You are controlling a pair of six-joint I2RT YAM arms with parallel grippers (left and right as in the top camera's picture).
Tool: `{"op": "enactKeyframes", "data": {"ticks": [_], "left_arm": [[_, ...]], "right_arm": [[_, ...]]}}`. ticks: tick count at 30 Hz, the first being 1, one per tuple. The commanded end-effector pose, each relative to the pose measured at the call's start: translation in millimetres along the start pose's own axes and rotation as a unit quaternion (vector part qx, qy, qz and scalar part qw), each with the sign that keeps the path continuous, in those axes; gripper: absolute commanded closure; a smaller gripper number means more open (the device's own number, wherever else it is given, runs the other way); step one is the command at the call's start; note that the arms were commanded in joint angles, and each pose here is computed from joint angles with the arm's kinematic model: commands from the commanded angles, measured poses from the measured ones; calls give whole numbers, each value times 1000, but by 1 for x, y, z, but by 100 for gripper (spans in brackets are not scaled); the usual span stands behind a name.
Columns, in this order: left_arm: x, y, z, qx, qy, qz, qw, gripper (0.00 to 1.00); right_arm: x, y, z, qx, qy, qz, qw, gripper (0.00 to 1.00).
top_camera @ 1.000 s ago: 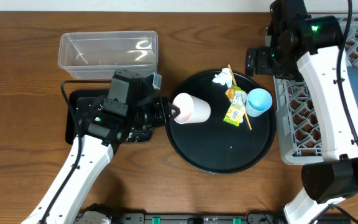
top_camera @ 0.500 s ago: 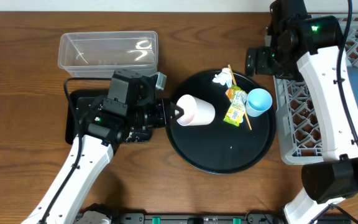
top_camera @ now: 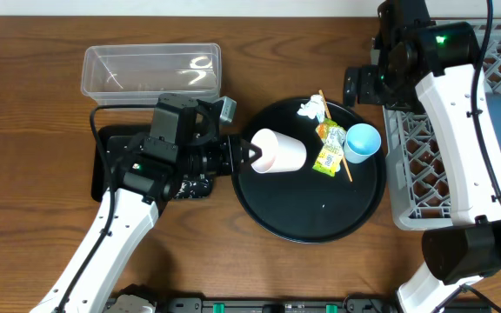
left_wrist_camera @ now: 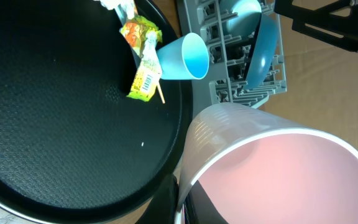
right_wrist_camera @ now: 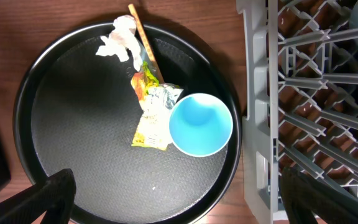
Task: Sort waste into correct bins and load items into the dishwasher rack
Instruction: 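Lift the pink cup and carry it leftward across the tray, then lower the pink cup upright onto the tray's lower middle and release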
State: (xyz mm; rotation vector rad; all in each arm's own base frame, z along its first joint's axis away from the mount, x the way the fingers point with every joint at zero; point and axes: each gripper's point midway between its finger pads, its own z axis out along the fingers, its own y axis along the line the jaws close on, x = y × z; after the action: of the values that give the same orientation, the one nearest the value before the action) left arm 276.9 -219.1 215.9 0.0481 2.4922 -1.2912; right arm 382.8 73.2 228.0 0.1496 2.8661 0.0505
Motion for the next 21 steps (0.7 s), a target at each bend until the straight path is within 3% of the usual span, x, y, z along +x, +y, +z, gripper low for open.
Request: {"op": "enactKeyframes", "data": {"ticks": [1, 7, 14, 21], "left_arm": [[-5, -8, -5, 12, -5, 16, 1000, 94], [-9, -8, -2, 14, -11, 13, 1000, 94], [-32, -4, -12, 20, -50, -49, 997, 94], [-49, 33, -23, -43, -93, -91, 991, 94]], "right_arm": [[2, 3, 2, 4, 2, -1, 1000, 1], [0, 3, 2, 3, -1, -1, 1000, 1], [-9, 17, 1, -33, -16, 5, 999, 1], [-4, 31, 0, -76, -2, 4, 997, 1]]}}
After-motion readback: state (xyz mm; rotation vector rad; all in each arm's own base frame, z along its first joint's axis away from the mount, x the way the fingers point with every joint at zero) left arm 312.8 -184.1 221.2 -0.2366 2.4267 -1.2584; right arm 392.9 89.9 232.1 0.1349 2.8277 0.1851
